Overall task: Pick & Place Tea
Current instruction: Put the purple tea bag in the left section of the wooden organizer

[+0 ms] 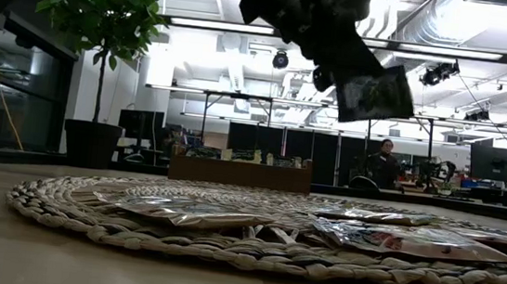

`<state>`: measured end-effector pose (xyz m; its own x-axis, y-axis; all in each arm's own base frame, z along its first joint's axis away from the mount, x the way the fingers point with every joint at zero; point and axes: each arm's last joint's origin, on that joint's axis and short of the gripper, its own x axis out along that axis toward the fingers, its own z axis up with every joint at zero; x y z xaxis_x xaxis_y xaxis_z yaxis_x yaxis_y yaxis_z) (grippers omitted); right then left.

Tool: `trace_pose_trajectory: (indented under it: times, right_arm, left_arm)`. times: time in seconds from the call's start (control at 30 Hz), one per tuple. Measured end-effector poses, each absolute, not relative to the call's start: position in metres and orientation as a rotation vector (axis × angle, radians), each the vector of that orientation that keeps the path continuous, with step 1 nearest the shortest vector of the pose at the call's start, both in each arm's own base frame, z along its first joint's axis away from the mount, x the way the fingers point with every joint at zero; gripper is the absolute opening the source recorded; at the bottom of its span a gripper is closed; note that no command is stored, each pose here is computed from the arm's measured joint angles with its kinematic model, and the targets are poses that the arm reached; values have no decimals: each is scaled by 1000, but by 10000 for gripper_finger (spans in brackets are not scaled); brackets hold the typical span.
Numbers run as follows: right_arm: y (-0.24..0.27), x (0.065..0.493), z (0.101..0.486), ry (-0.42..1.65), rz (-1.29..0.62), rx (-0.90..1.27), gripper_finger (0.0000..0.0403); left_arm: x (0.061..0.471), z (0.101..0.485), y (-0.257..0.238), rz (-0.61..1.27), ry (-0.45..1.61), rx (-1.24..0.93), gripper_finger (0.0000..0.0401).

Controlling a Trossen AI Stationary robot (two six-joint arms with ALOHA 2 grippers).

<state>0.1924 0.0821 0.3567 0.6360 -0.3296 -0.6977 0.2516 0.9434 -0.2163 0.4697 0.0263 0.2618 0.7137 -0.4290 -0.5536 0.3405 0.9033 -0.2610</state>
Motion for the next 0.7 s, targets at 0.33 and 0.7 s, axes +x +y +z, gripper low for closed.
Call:
trace_pose_trajectory:
  times: [0.33,0.7]
  right_arm:
    - [72,168,341,919,-376,-27,185]
    - [65,140,310,953,-378,84,185]
  left_arm:
    - [471,251,30,-246,662,-154,0]
    - [433,223,31,-48,461,-280,0]
